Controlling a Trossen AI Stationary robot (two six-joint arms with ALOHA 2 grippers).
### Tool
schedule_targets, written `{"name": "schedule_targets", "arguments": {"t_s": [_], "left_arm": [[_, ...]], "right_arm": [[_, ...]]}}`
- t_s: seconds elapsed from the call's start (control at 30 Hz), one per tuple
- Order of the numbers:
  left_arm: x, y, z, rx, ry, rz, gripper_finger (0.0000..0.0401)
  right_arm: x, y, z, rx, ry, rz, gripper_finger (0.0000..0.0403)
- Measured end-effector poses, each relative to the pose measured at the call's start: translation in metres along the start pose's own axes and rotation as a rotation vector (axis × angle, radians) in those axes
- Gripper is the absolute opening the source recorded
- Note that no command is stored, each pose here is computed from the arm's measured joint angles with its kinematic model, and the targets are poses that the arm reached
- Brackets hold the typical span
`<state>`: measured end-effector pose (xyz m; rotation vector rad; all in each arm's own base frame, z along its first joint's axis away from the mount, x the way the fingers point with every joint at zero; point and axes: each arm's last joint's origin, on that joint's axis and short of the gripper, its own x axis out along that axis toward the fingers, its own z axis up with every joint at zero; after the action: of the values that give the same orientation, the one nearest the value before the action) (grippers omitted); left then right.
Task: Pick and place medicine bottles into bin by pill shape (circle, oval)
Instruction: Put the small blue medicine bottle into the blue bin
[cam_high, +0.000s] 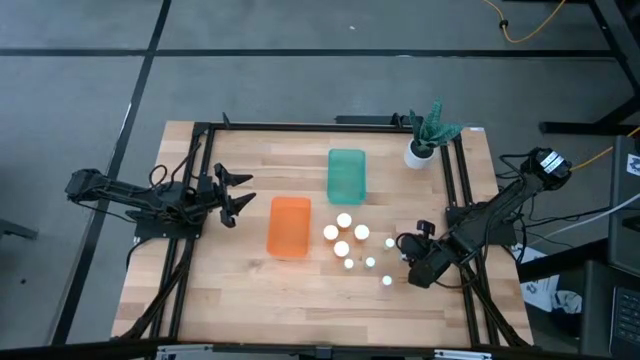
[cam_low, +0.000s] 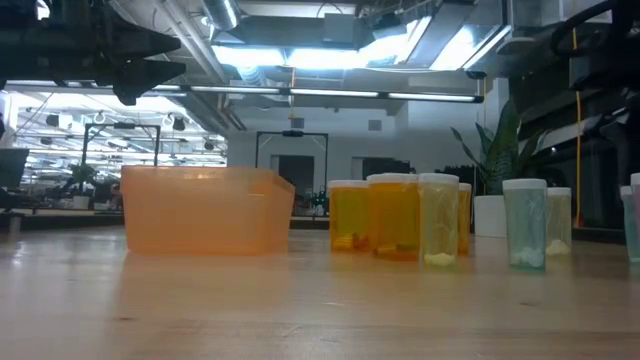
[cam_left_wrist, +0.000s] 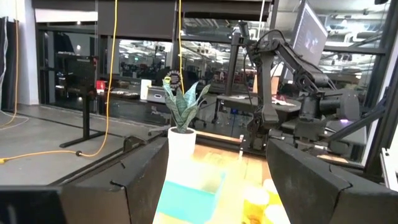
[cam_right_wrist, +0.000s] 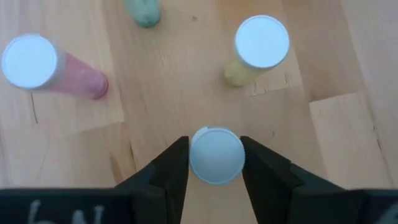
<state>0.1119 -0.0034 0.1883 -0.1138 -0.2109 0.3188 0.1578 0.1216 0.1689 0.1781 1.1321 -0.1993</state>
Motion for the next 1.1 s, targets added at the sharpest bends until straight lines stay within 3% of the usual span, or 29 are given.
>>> {"name": "schedule_targets", "arguments": {"t_s": [0.2,0.37,0.67,0.87,1.1], "left_arm": [[0.000,0.000,0.000,0.000,0.000,0.000,0.0263],[0.000,0.000,0.000,0.000,0.000,0.000,0.0263],[0.000,0.000,0.000,-0.001,-0.001,0.000,0.0263],[0.000,0.000,0.000,-0.001,-0.002,0.000,0.0263],[0.000,0.000,0.000,-0.001,-0.003,0.000,0.0263]], "right_arm": [[-0.002,0.001,0.002,0.025,0.001,-0.003,0.0114],[-0.029,0.010,0.021,-0.029,-0.020,-0.017,0.0114],[-0.084,0.009,0.080,-0.149,-0.368,-0.262,0.0114],[-0.074,-0.021,0.125,-0.117,-0.474,-0.385,0.0114],[-0.036,-0.072,0.155,-0.054,-0.464,-0.277,0.0114]]}}
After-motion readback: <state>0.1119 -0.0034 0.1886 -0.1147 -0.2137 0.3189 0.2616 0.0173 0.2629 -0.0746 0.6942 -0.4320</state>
